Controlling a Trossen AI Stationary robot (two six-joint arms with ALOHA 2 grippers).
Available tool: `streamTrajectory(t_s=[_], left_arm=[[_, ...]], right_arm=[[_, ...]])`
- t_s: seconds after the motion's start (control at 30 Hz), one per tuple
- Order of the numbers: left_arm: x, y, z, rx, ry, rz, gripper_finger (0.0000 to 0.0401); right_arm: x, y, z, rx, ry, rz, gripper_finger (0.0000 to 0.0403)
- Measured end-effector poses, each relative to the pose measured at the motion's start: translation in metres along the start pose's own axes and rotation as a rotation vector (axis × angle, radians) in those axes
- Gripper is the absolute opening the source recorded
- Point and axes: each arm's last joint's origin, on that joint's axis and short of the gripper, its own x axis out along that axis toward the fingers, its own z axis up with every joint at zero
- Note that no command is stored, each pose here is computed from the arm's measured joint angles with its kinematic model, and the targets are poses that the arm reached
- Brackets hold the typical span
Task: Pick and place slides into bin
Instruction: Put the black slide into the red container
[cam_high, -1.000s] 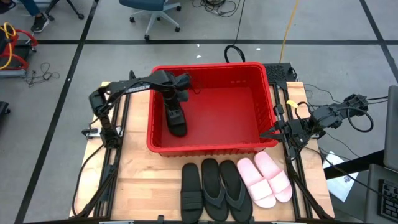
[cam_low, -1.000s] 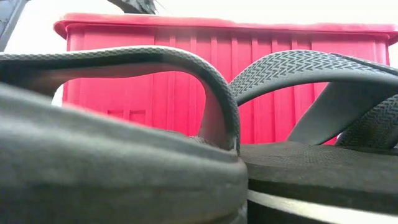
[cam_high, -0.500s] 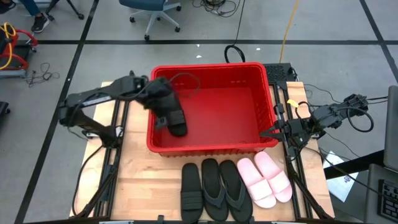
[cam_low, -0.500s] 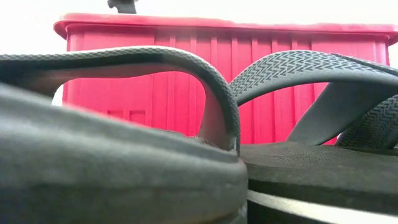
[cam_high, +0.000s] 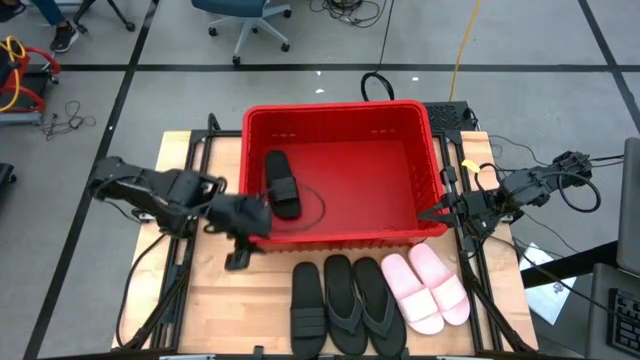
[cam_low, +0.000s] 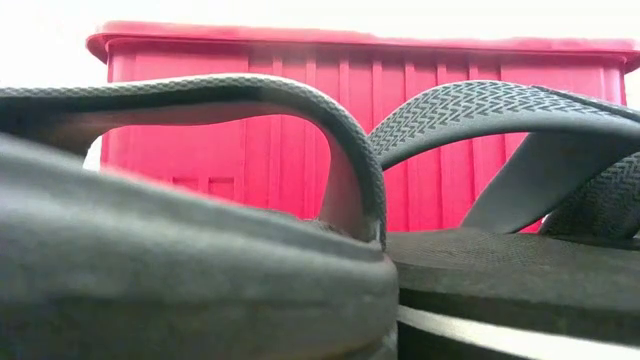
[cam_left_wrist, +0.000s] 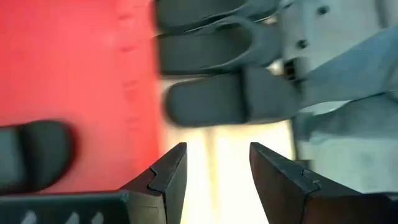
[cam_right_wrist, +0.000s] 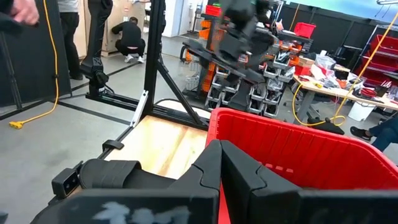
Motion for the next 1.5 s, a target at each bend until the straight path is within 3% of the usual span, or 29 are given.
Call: streamTrajectory(t_s=[0.2,0.4,0.57,0.93,1.1,1.5], left_arm=[[0.008,-0.043,-0.010,0.027,-0.016,-0.074,0.0168],[0.031,-0.062,-0.031,-0.034,0.033,-0.107,0.0168],[0.061,-0.076,-0.044,-0.020,-0.023,-0.204,0.0168],[0.111,-0.068,-0.058,-0.324,-0.287,-0.293,0.0168],[0.123,-0.062,-0.068,-0.415,-0.322,-0.278,0.0168],[0.180,-0.064,-0.079,-0.415,-0.265,-0.158,0.0168]], right_arm=[[0.000,0.000,0.000,0.000,-0.001,0.003,0.0000],[-0.001,0.000,0.000,0.013,-0.006,0.005,0.0000],[-0.001,0.002,0.001,0.029,-0.017,0.092,0.0000],[-0.003,0.008,-0.006,0.014,0.032,0.265,0.0000],[-0.003,0.010,-0.009,0.010,0.058,0.330,0.0000],[-0.003,0.010,-0.008,0.003,0.053,0.331,0.0000]])
